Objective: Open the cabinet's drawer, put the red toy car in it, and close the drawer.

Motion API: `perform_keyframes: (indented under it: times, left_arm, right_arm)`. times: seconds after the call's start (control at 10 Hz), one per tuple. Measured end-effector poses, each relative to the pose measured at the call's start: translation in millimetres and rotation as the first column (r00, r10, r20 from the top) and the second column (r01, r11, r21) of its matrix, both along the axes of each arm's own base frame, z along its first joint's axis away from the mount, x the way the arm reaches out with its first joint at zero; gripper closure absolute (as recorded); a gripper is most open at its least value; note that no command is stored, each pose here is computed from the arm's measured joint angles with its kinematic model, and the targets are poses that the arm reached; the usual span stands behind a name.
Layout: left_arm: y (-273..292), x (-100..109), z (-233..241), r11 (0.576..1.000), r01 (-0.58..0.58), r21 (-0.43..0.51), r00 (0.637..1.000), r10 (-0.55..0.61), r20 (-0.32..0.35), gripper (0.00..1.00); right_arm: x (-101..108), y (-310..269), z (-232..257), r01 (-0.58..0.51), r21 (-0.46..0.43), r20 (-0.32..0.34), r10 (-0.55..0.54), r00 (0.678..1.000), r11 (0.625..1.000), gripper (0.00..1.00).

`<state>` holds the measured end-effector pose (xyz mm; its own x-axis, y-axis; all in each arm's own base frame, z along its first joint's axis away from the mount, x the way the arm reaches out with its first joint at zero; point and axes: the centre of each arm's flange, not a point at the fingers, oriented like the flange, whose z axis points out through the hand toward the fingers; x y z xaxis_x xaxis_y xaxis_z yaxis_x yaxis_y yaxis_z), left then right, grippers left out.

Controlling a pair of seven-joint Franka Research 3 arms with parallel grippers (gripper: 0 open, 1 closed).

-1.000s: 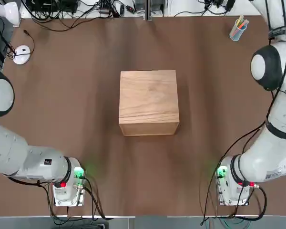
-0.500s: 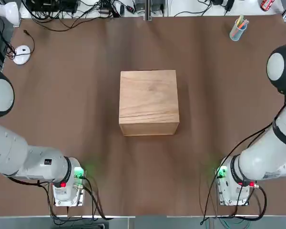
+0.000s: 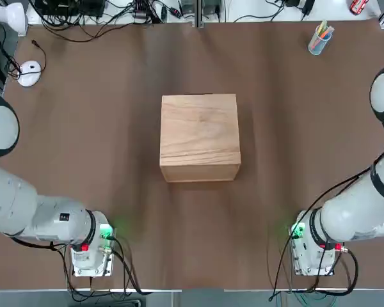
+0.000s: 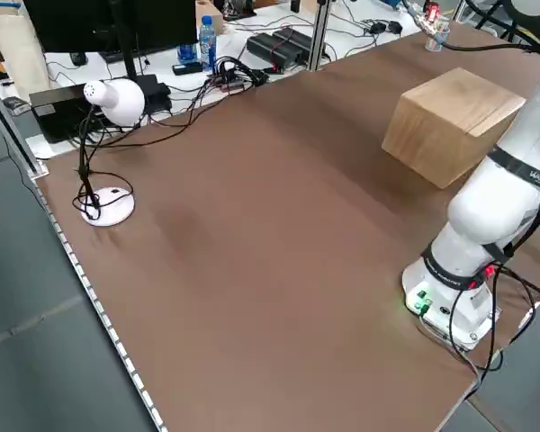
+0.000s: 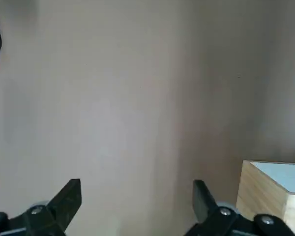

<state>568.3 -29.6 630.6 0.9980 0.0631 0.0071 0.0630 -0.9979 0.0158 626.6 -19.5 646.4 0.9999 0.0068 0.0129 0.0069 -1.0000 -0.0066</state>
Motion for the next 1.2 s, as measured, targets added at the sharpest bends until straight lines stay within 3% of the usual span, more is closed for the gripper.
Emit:
perform_keyframes:
  times: [0.4, 0.7, 1.2]
  left_arm:
    - [1, 0, 0, 1.0, -0.002, -0.005, 1.0, 0.002, 0.0, 0.0]
    - [2, 0, 0, 1.0, -0.002, -0.006, 1.0, 0.002, 0.0, 0.0]
    - [3, 0, 0, 1.0, -0.004, -0.006, 1.0, 0.004, 0.0, 0.0]
  right_arm:
    - [1, -23, -19, 0.042, 0.004, -0.021, -0.042, 0.999, 0.999, 0.0]
    - [5, -43, -27, 0.078, 0.042, 0.003, -0.078, 0.997, 0.996, 0.0]
    - [8, -38, -43, 0.07, 0.051, 0.009, -0.071, 0.997, 0.996, 0.0]
